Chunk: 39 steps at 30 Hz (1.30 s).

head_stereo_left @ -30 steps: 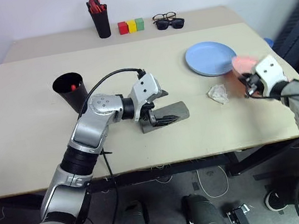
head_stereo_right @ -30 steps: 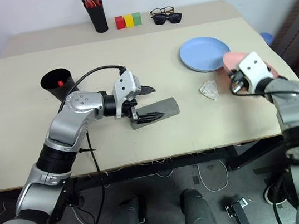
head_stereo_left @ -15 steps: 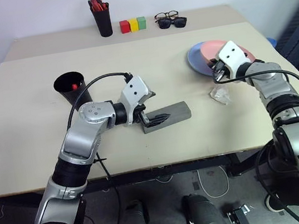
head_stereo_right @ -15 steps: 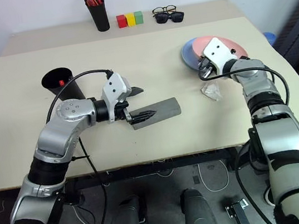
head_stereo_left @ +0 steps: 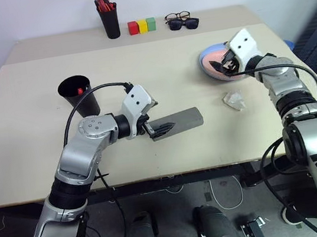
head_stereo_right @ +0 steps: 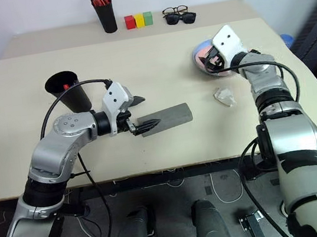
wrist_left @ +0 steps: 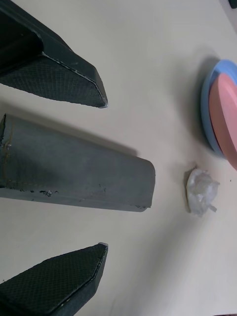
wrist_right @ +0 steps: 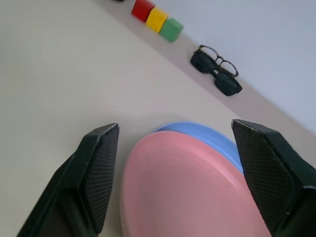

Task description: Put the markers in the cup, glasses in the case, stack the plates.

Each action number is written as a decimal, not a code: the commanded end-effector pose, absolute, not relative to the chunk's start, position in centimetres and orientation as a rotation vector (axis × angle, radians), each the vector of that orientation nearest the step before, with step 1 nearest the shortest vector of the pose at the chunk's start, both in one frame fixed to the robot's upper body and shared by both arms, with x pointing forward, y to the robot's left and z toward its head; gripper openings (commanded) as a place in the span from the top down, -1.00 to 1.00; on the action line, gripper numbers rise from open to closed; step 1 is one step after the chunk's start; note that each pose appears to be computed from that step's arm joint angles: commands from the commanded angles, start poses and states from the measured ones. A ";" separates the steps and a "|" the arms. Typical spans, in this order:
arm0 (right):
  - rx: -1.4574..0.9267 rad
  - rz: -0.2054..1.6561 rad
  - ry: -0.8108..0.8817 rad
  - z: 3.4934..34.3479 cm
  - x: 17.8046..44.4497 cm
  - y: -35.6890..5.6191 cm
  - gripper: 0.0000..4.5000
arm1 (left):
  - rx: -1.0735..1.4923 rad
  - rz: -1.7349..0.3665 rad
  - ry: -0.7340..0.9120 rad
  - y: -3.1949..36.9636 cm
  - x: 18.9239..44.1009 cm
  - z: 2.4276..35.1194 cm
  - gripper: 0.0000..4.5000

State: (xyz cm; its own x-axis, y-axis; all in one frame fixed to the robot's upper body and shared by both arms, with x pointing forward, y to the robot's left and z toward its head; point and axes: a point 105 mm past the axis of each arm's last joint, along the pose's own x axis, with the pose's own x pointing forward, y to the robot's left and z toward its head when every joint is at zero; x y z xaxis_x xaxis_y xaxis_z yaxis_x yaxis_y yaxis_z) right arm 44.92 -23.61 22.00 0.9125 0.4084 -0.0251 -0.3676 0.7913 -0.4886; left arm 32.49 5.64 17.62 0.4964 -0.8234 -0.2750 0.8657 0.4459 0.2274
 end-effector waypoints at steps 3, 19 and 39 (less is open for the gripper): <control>-0.425 0.438 -0.040 21.7 42.1 -27.5 -0.65 | 0.356 -1.071 0.074 5.1 32.6 19.0 -1.00; -0.301 0.432 0.153 15.9 39.6 -28.9 -0.65 | 0.361 -1.080 0.071 5.1 33.0 19.2 -1.00; -0.253 0.499 0.160 16.1 40.2 -28.4 -0.65 | 0.343 -0.999 0.099 6.9 32.4 18.8 -1.00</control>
State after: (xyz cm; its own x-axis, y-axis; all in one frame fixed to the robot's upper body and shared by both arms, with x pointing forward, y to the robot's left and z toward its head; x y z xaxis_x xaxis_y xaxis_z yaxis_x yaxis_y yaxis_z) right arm 40.50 -28.11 14.14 0.8660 0.4295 -0.2563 -0.4823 0.8526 -0.2009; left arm 32.73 6.94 17.63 0.5430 -0.7946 -0.2718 0.8391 0.5006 0.2129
